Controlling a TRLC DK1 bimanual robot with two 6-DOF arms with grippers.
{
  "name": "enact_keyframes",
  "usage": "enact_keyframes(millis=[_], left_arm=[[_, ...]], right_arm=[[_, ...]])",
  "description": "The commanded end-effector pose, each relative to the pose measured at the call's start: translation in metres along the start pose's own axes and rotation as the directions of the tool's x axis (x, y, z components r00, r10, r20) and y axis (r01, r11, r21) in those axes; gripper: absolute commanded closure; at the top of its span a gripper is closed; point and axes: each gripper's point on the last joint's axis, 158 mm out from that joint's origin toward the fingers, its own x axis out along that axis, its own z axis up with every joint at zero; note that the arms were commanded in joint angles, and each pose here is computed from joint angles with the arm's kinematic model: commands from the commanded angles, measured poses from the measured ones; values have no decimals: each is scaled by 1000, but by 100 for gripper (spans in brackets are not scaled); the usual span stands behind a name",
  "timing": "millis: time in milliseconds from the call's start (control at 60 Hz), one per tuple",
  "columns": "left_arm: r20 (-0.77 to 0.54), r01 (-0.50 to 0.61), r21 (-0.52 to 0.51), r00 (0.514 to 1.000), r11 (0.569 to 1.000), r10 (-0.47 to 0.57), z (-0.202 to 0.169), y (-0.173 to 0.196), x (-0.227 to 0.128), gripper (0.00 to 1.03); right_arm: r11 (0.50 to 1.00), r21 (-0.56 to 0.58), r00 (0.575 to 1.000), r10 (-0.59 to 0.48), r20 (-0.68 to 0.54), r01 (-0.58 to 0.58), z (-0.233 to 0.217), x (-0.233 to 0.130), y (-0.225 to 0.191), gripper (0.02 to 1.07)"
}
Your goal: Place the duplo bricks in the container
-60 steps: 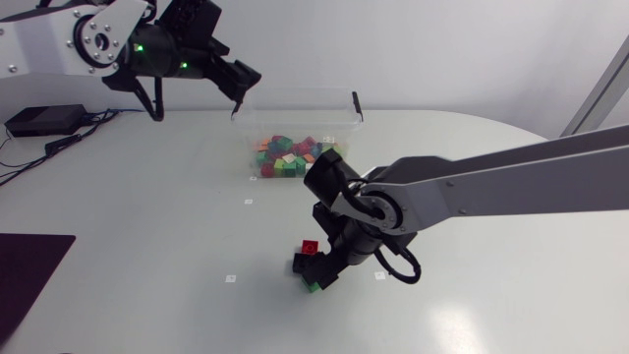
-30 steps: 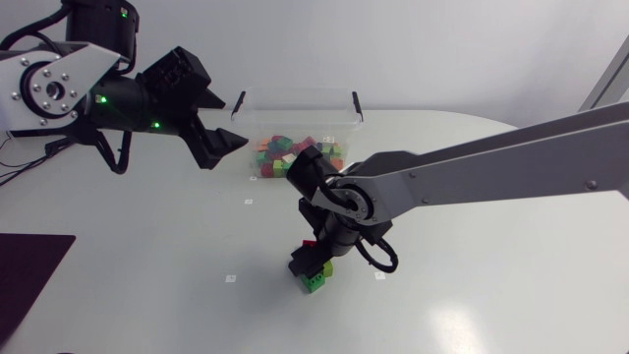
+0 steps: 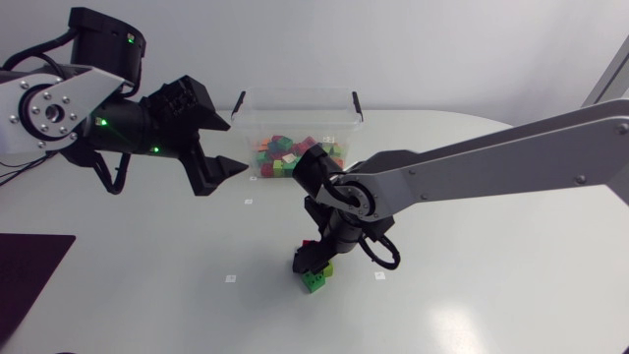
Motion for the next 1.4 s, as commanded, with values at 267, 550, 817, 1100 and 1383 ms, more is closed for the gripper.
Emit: enact_keyframes(millis=[267,550,817,1100,1383], left_arm=[[-94,194,121,979,974,-183,-32,-67,18,6],[-163,344,164,934,924,-319,-54,-117,43,6],[-213,468,200,878,861,-428,-61,-162,65,6],[-265,555,196,824,809,-501,-70,-190,91,7],[-281,581,198,805,790,-522,-69,-195,113,7]], right_arm=[[1000,-10,997,-25,-75,24,-23,20,1,42],[999,1,992,-32,-119,32,-33,25,-5,73],[997,79,997,-20,-73,26,-31,3,-33,78],[988,155,1000,-6,22,3,-20,-31,-60,78],[979,202,994,2,106,-24,-5,-64,-80,78]])
